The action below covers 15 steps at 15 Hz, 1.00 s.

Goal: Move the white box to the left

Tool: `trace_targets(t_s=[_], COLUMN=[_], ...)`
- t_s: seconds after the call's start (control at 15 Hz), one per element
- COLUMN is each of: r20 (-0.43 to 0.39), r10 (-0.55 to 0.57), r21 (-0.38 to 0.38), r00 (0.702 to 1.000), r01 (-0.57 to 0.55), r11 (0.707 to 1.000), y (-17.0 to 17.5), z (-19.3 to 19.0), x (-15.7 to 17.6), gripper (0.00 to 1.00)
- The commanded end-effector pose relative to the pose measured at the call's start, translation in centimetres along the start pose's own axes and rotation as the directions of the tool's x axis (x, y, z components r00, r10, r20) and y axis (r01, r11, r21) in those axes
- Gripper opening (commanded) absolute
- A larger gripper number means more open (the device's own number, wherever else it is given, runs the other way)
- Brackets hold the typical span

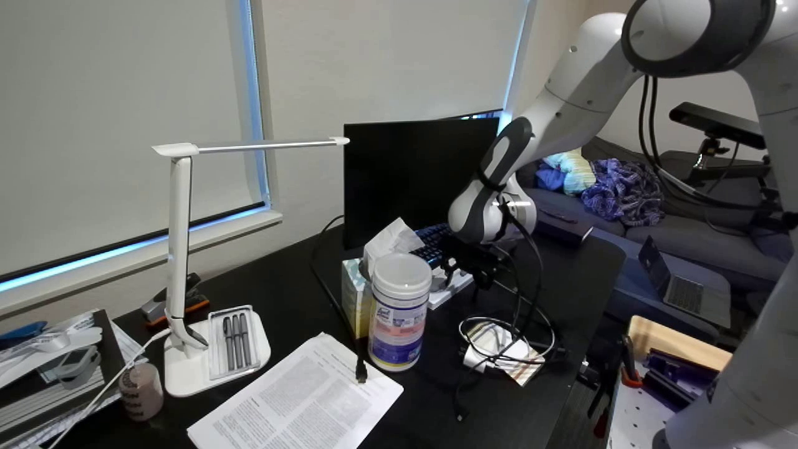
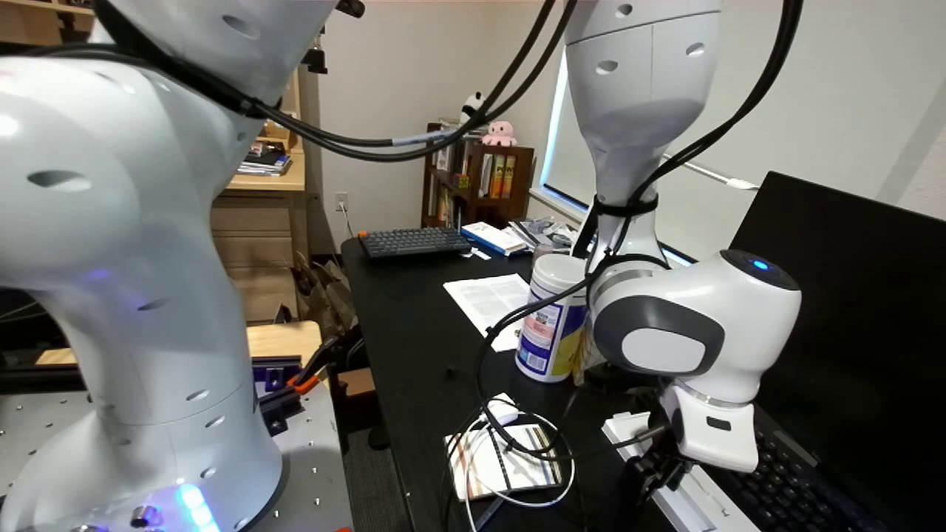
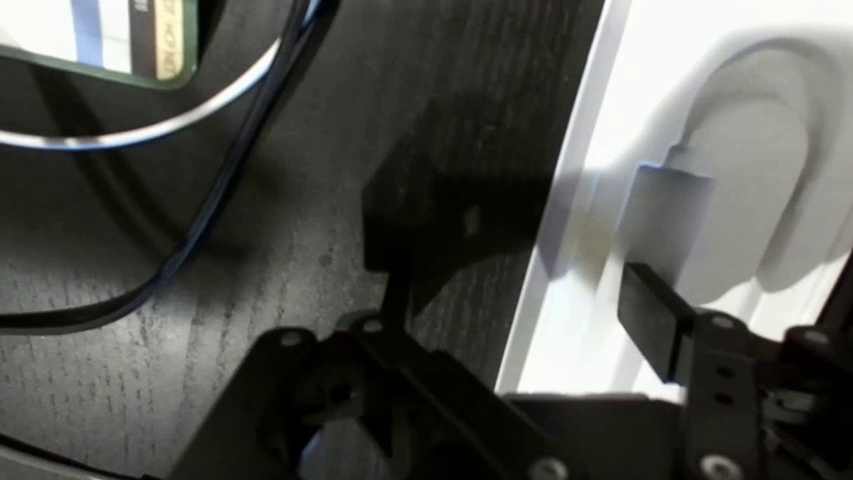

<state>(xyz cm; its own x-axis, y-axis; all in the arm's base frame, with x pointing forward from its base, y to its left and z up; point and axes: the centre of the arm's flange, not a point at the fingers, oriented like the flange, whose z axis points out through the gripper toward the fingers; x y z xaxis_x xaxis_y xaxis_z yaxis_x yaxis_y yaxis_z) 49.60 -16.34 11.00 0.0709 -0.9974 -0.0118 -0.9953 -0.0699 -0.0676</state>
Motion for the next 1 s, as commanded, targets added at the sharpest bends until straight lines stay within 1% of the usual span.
trace_targets(t_s=[0.0,0.07,0.13,0.6,0.73,0.8,0.87,0.93], r20=[0.001,0.004,0.010,0.036,0.040,0.044,0.047,0.050], r10=[-0.026,-0.028,-0.027,-0.051,-0.064,-0.067,-0.075,-0.084], r21=[-0.020,-0.021,-0.027,-0.047,-0.043,-0.043,-0.041,-0.039], r00=[1.000,1.000,1.000,0.998,0.997,0.997,0.996,0.995], r01=[0.026,0.028,0.027,0.053,0.066,0.069,0.077,0.086], r11=[0.999,0.999,0.999,0.998,0.997,0.997,0.996,0.996], y=[0.7,0.8,0.9,1.7,2.1,2.6,3.0,3.7], z=[0.9,0.8,0.7,-0.7,-1.6,-2.3,-3.0,-3.9], x=[0.0,0.0,0.0,0.3,0.5,0.6,0.7,0.8], gripper=[0.59,0.58,0.53,0.05,0.04,0.07,0.04,0.04])
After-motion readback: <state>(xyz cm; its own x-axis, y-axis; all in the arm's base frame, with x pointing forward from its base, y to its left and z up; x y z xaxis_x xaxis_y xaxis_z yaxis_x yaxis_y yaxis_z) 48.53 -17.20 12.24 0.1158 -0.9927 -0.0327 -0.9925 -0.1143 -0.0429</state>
